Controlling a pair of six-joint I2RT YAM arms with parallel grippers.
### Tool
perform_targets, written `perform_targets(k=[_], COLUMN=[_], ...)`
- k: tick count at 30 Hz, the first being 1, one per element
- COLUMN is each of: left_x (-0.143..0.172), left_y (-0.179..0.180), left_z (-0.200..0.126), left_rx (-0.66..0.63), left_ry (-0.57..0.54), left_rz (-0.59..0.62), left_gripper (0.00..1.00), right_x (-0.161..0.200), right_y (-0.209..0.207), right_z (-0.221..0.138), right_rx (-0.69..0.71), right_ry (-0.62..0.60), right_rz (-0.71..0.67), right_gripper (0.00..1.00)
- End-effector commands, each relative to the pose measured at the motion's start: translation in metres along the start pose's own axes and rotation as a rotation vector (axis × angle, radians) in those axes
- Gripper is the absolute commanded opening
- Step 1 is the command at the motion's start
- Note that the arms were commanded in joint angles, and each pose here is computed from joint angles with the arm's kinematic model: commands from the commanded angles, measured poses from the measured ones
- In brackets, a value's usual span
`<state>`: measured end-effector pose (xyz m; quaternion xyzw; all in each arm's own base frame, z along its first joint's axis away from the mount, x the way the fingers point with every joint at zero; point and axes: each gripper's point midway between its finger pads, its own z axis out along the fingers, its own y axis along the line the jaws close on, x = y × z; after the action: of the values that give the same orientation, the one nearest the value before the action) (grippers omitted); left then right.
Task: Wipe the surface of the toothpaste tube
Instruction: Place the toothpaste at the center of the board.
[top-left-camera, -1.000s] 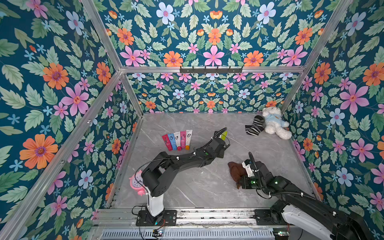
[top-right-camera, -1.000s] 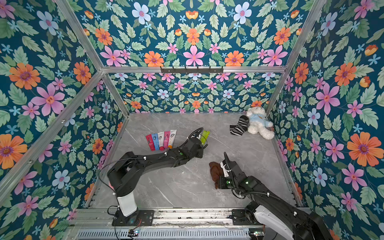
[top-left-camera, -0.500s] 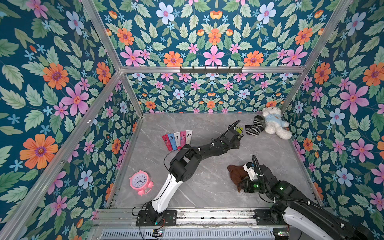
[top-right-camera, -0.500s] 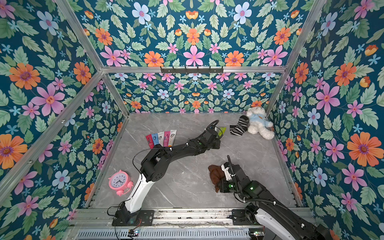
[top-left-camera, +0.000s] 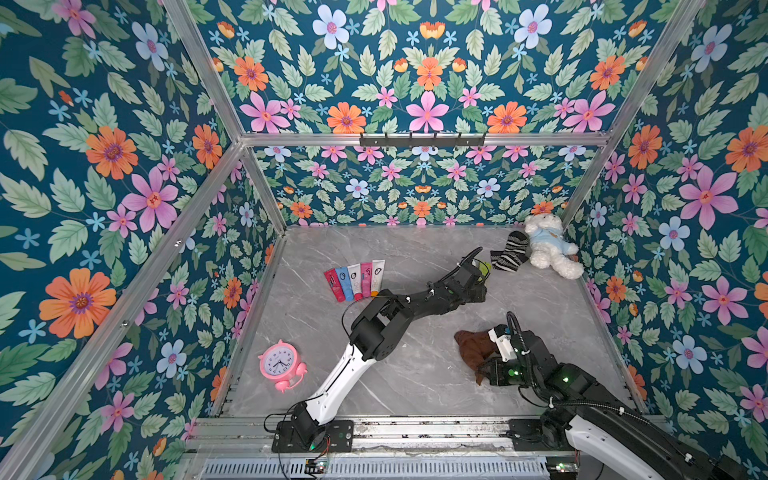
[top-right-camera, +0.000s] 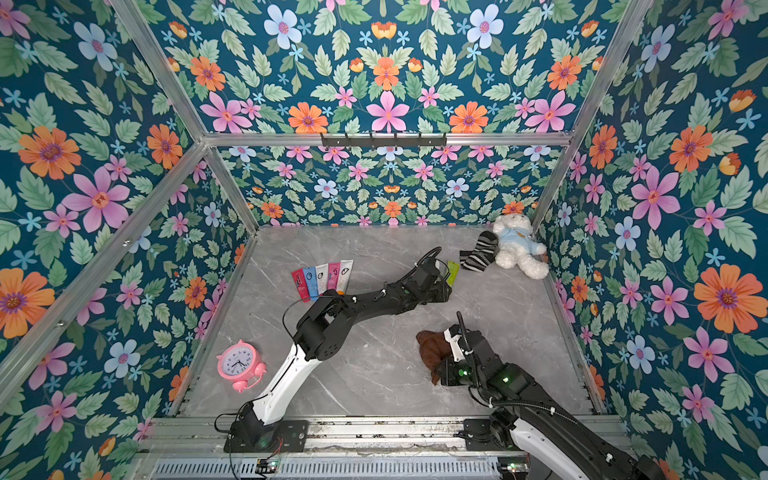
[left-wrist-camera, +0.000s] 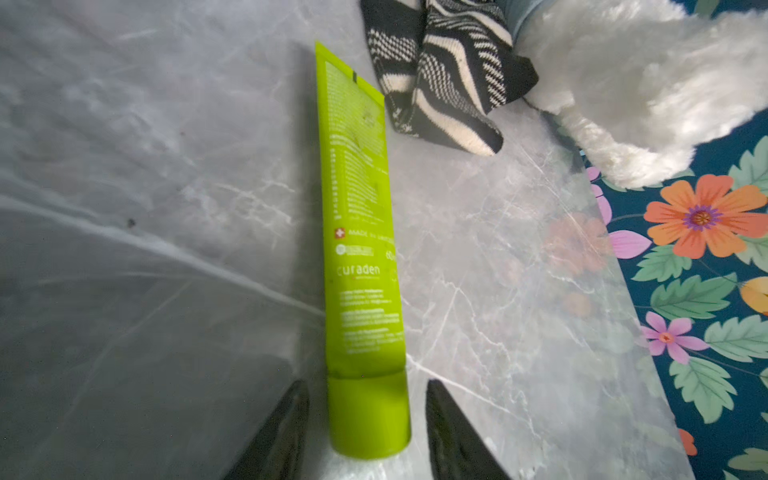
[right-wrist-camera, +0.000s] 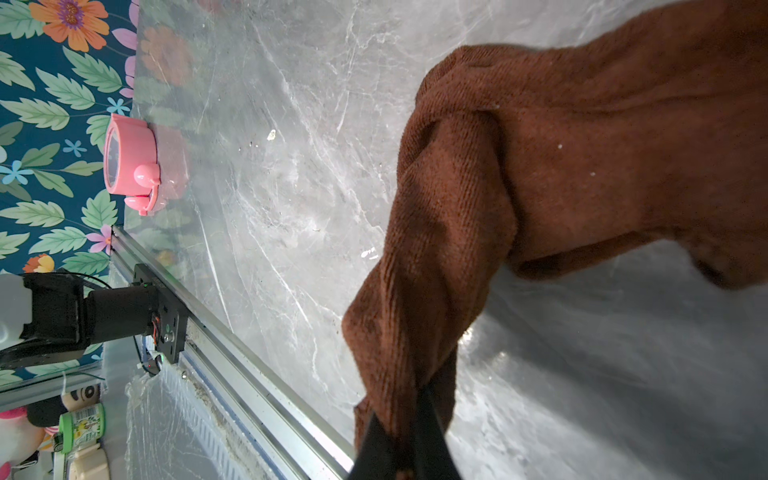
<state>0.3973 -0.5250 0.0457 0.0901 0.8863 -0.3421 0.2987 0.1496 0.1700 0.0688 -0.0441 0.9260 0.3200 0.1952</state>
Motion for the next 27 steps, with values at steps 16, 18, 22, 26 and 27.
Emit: perform_targets(k=[16, 18, 22, 26, 27], left_x=[-0.011, -0.011, -0.012, -0.014, -0.014], left_y=[-0.024, -0.027, -0.034, -0.037, -0.036], left_z=[-0.005, -0.005, -0.006, -0.009, -0.01], left_rx=[0.138, 0.156, 0.186, 0.192, 0.186], left_ry=[-0.01, -0.011, -0.014, -0.016, -0.017], left_rz=[-0.03, -0.035, -0.039, -0.035, -0.033], left_gripper=[0.63, 0.62, 0.6, 0.6, 0.6], right_x=[0.0, 0.001, 0.001, 0.001, 0.001], right_y=[-0.001, -0.001, -0.001, -0.001, -0.001], right_z=[-0.001, 0.0, 0.0, 0.0, 0.0], right_rx=[0.006, 0.004, 0.006, 0.005, 0.004], right_ry=[-0.002, 0.0, 0.003, 0.002, 0.001], right_rz=[0.013, 0.013, 0.013, 0.012, 0.012], right_gripper=[0.0, 0.0, 0.0, 0.0, 0.0])
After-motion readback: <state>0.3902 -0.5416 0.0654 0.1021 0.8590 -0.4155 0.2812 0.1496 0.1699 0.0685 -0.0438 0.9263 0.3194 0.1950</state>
